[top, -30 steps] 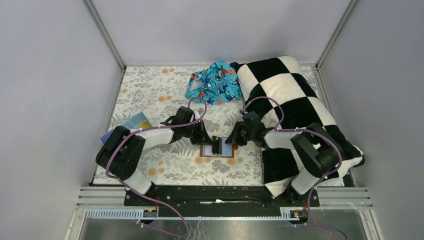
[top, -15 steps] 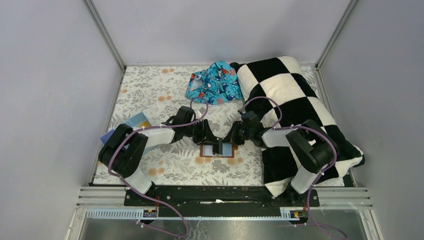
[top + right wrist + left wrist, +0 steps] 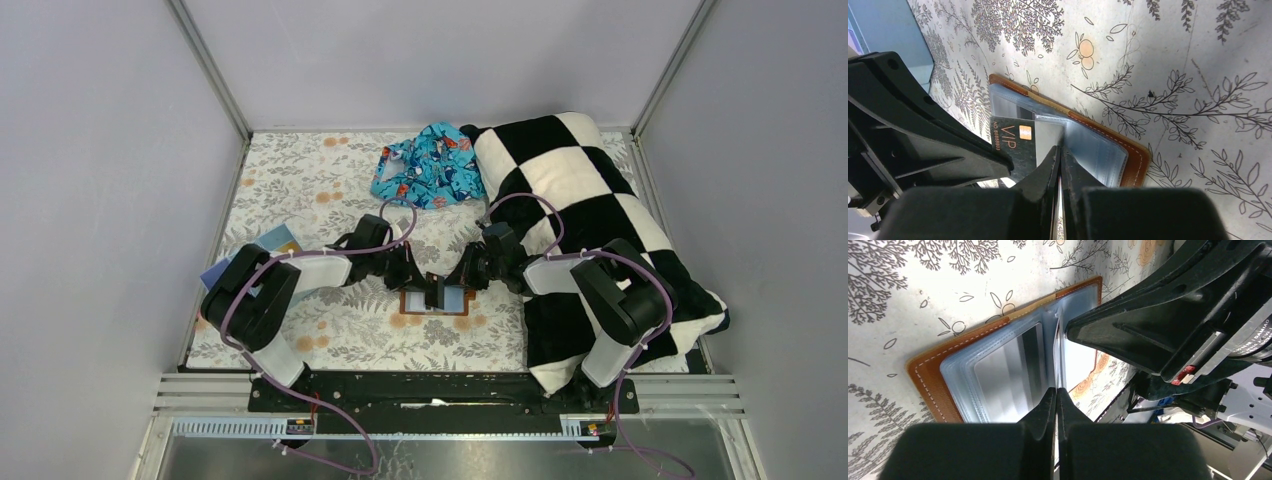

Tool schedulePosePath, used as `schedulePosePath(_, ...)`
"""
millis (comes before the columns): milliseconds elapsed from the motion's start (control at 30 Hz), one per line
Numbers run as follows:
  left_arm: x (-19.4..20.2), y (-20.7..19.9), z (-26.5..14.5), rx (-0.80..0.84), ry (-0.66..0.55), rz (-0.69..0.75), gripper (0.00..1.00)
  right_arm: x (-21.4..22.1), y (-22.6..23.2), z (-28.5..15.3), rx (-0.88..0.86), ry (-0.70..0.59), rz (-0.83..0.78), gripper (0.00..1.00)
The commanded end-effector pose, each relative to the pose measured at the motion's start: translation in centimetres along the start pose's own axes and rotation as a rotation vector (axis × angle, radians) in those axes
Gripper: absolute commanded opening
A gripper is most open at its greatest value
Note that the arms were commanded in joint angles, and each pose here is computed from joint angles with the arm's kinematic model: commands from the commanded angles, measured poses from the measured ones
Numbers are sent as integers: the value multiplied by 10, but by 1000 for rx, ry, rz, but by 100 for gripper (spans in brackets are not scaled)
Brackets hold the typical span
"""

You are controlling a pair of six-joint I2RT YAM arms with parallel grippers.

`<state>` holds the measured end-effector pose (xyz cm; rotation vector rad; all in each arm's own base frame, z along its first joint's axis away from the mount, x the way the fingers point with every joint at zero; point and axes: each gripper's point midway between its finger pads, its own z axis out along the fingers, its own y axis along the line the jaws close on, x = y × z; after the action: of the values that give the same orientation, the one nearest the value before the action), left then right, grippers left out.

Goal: Take the credit cards out of the card holder
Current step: Remove the credit card from the card holder, then place the credit card in the storage box.

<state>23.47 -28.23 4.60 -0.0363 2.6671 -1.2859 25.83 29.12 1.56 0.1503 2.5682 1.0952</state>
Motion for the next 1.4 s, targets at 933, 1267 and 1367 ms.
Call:
schedulePosePath(933,-73,117,-388,-1115,-773,-336,0,7,12,2,-12,95,-45,40)
schedulePosePath(1267,-53,151,-400,-1246,-846,-480,0,11,11,-1,-10,111,-49,42)
schedulePosePath(1367,-50,167,-398,-1270,-838,-505,0,11,10,0,-3,116,-47,43)
